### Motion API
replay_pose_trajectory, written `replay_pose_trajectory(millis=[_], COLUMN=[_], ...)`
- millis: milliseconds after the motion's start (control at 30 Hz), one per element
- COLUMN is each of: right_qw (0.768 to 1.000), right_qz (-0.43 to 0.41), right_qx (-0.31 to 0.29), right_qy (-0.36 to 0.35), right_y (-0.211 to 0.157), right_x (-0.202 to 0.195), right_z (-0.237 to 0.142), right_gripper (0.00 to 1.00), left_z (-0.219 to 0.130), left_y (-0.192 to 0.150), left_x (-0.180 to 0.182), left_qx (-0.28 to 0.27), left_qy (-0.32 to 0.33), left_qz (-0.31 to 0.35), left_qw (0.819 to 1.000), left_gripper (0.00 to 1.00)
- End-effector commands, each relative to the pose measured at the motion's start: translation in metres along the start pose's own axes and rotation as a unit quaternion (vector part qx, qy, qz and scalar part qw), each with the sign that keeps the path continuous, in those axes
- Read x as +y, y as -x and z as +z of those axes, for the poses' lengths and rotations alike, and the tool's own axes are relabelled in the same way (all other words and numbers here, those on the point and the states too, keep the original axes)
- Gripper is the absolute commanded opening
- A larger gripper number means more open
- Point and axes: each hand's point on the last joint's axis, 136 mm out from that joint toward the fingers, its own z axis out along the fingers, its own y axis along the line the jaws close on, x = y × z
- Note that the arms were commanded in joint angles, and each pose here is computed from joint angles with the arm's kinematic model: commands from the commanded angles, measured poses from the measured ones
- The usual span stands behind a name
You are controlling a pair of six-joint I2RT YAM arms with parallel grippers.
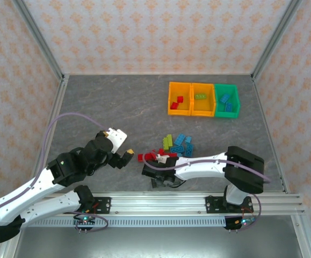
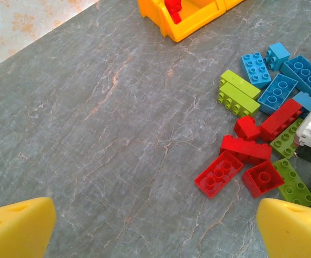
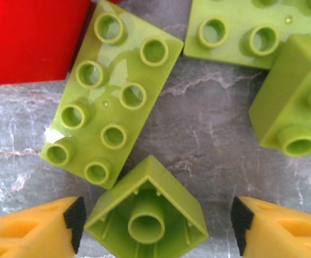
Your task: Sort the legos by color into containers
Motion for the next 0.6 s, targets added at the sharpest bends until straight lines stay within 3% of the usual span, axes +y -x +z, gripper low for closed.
replay_pose_trajectory(millis=[0,167,367,567], right_qw=[0.999,0.999,0.998,0.992], right_qz=[-0.003,-0.005,0.010,0.039], right_qx=[-0.043,-0.049,-0.057,-0.117], right_qy=[0.001,-0.013,-0.003,0.024], right_y=[0.019,0.022,0.020,0.036], right_x=[0.010,0.009,0.001,-0.016], right_z=[0.001,0.005,-0.003,-0.042], right_gripper=[0.71,0.58,0.39,0.33], left_z=[0.000,-0.002,-0.008,-0.018], left_y=[-0.007,-0.011,-0.021,-0.018], left_x=[0.004,0.002,-0.023,-0.037], left_qx=[0.010,0.013,0.004,-0.024], left_qy=[0.011,0.002,-0.079,-0.126], left_qz=[0.012,0.031,0.087,0.108], left_qw=[1.000,0.999,0.993,0.986], left_gripper=[0.97,0.97,1.00,1.00])
